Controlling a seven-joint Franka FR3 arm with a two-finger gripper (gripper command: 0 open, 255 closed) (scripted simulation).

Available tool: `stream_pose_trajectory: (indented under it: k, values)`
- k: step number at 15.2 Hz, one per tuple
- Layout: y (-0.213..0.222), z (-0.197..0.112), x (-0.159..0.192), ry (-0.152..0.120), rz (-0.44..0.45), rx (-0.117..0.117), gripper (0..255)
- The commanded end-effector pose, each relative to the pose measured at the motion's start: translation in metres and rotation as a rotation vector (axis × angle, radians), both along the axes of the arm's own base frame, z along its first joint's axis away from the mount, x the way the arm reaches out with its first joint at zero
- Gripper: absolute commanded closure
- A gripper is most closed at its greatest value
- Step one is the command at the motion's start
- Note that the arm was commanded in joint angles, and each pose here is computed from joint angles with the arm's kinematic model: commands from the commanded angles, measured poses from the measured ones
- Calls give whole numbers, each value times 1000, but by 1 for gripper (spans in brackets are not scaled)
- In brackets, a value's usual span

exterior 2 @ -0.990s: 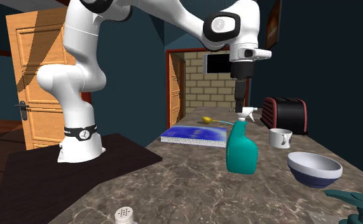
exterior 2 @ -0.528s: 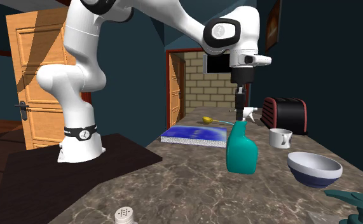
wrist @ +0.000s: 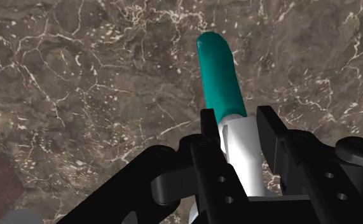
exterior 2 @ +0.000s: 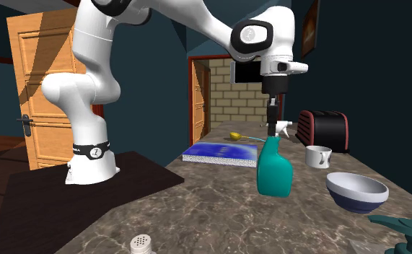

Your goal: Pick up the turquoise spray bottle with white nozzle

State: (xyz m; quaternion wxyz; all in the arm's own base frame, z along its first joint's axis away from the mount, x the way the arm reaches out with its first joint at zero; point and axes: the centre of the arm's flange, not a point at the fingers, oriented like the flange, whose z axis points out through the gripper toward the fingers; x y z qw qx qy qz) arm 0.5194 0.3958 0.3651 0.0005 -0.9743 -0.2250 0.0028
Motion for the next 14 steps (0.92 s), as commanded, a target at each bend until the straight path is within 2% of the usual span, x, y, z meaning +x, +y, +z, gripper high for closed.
stream_pose_trajectory:
  k: [1, 14]
  values:
    - [0, 8, 0, 0, 0, 0, 255]
    - [0, 76, 0, 0, 0, 0, 255]
